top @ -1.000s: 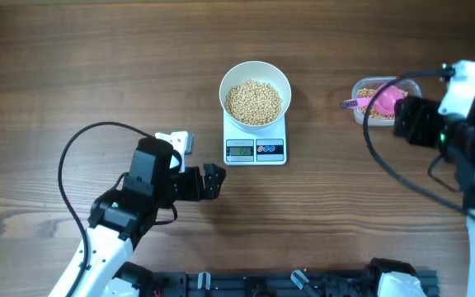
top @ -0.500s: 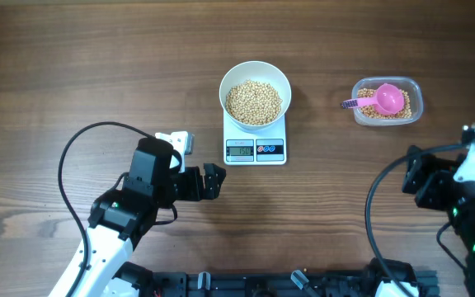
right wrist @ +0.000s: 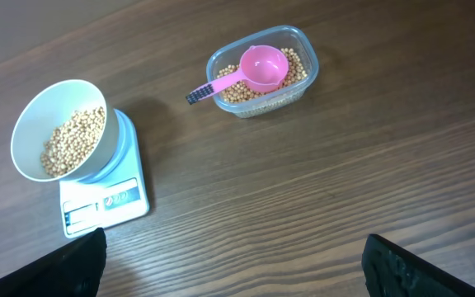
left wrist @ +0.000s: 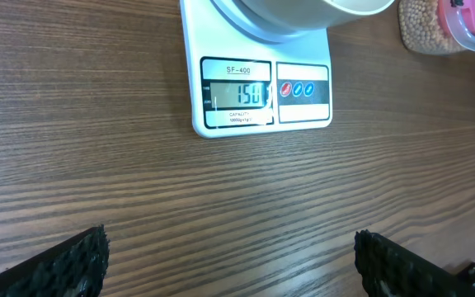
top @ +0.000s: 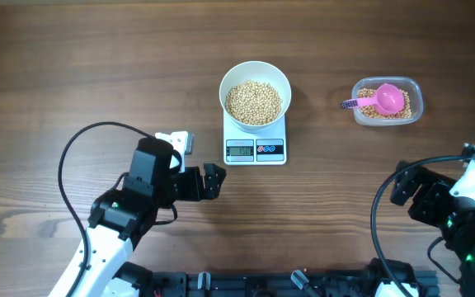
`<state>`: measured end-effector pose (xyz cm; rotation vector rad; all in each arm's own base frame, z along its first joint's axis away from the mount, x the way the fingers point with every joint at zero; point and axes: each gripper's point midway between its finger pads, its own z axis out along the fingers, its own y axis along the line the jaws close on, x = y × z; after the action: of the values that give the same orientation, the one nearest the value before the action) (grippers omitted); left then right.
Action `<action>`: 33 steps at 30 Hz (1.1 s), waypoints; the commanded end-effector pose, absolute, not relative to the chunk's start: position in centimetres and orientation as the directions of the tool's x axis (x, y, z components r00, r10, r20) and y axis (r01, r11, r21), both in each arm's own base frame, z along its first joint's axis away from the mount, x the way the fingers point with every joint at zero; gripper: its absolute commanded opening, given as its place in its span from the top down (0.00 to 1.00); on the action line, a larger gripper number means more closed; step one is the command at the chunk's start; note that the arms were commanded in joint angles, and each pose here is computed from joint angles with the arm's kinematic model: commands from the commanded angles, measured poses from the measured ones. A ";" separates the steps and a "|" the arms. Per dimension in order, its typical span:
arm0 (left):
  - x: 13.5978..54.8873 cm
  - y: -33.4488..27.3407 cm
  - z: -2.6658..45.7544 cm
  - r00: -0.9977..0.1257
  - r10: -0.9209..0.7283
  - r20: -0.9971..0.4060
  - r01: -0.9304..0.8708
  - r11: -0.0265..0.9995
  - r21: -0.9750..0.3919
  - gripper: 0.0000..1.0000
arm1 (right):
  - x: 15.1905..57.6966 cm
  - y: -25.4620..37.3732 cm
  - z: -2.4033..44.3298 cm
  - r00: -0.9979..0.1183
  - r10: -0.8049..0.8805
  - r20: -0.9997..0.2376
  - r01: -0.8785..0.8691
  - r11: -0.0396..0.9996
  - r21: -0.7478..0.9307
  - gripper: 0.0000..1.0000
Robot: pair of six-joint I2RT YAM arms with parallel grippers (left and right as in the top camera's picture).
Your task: Scoop item into bowl and weigh 150g on scale
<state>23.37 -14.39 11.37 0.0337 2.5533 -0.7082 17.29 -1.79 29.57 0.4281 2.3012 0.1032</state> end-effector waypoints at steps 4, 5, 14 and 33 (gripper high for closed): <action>23.5 -14.2 11.2 -0.879 -0.101 -0.466 0.148 0.872 -0.467 0.00 | 17.3 -1.8 29.4 -0.644 0.335 -0.688 0.274 0.940 0.202 0.00; 23.5 -14.2 11.2 -0.879 -0.101 -0.466 0.148 0.872 -0.467 0.00 | 17.3 -1.4 29.5 -0.654 0.306 -0.692 0.238 0.951 0.196 0.00; 23.5 -14.2 11.2 -0.879 -0.101 -0.466 0.148 0.872 -0.467 0.00 | 20.0 0.2 30.0 -0.517 0.186 -0.836 0.053 0.981 0.186 0.00; 23.5 -14.2 11.2 -0.879 -0.101 -0.466 0.148 0.872 -0.467 0.00 | 23.8 2.4 19.3 -0.005 -0.047 -0.999 -0.168 0.985 -0.046 0.00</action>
<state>23.37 -14.39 11.30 0.0330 2.5559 -0.7070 23.88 2.16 19.50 -0.1464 1.6072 0.1059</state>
